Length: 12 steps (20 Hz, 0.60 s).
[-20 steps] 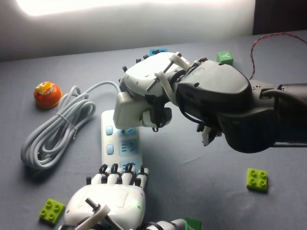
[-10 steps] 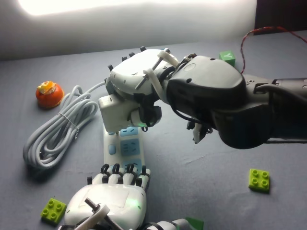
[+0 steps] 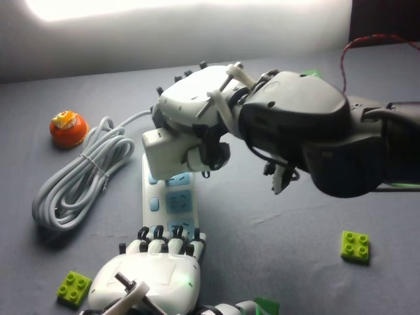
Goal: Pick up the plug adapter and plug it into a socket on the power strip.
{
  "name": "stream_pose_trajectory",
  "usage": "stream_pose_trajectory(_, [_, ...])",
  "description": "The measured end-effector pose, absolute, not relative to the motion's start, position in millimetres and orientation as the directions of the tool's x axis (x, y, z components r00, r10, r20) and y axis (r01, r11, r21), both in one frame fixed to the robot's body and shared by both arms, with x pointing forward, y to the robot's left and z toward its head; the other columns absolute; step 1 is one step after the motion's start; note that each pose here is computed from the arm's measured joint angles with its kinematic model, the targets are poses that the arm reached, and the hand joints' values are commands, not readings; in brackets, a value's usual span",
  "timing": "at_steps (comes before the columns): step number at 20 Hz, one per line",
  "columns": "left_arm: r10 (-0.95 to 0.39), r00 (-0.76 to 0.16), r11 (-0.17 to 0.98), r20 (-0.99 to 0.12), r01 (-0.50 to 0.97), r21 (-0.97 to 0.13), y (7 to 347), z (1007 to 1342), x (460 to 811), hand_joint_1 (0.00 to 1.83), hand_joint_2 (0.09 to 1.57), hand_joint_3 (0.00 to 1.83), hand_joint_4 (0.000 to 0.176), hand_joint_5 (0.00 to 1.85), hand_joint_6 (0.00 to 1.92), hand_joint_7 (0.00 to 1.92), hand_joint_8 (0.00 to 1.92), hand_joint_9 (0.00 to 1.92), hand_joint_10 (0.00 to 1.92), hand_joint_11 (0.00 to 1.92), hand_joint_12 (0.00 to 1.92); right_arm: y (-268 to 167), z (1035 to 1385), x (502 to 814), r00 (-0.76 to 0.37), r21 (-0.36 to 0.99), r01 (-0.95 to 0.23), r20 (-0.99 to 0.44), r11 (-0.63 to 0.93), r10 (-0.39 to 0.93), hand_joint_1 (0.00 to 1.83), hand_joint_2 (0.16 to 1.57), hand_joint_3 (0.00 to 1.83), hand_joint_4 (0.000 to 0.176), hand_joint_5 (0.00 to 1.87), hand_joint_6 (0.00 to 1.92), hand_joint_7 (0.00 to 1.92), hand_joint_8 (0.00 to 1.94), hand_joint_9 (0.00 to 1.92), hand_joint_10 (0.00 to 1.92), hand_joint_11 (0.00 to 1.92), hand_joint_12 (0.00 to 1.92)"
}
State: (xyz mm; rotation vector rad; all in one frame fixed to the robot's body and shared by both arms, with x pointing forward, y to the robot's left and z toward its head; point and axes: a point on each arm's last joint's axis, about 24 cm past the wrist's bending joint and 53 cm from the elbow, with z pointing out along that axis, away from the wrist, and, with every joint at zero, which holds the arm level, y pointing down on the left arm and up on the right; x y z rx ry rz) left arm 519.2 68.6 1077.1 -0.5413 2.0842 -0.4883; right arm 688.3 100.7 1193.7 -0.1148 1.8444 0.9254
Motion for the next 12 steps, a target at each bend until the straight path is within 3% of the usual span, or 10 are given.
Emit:
stream_pose_trajectory(1, [-0.547, -0.498, 0.826, -0.672, -0.192, -0.530, 68.9, 1077.2, 519.4, 0.02, 1.24, 0.00, 0.000, 0.08, 0.00, 0.05, 0.00, 0.03, 0.00, 0.02, 0.03, 96.3, 1195.0, 690.6, -0.466, 0.539, -0.463, -0.823, 0.704, 0.324, 1.21, 1.21, 0.00, 0.000, 0.77, 1.12, 0.84, 1.44, 0.68, 1.43, 0.60, 1.72])
stream_pose_trajectory(6, [-0.547, -0.497, 0.826, -0.673, -0.192, -0.530, 69.2, 1077.4, 519.3, 0.03, 1.23, 0.00, 0.000, 0.08, 0.00, 0.06, 0.00, 0.04, 0.00, 0.03, 0.06, 88.4, 1196.0, 695.0, -0.456, 0.534, -0.454, -0.827, 0.714, 0.328, 1.21, 1.21, 0.00, 0.000, 0.83, 1.05, 0.81, 1.49, 0.66, 1.46, 0.61, 1.73])
stream_pose_trajectory(8, [-0.547, -0.497, 0.826, -0.673, -0.192, -0.530, 69.2, 1077.4, 519.3, 0.00, 1.24, 0.00, 0.000, 0.07, 0.00, 0.05, 0.00, 0.03, 0.00, 0.02, 0.06, 90.0, 1195.9, 694.0, -0.459, 0.535, -0.457, -0.826, 0.711, 0.326, 1.21, 1.22, 0.00, 0.000, 0.75, 1.12, 0.83, 1.49, 0.66, 1.45, 0.61, 1.73])
stream_pose_trajectory(12, [-0.547, -0.497, 0.826, -0.673, -0.193, -0.529, 69.3, 1077.7, 518.2, 0.01, 1.23, 0.00, 0.000, 0.08, 0.00, 0.05, 0.00, 0.04, 0.00, 0.00, 0.14, 92.9, 1195.9, 692.7, -0.460, 0.535, -0.459, -0.826, 0.709, 0.326, 1.21, 1.20, 0.00, 0.000, 0.83, 1.05, 0.83, 1.45, 0.67, 1.45, 0.61, 1.72])
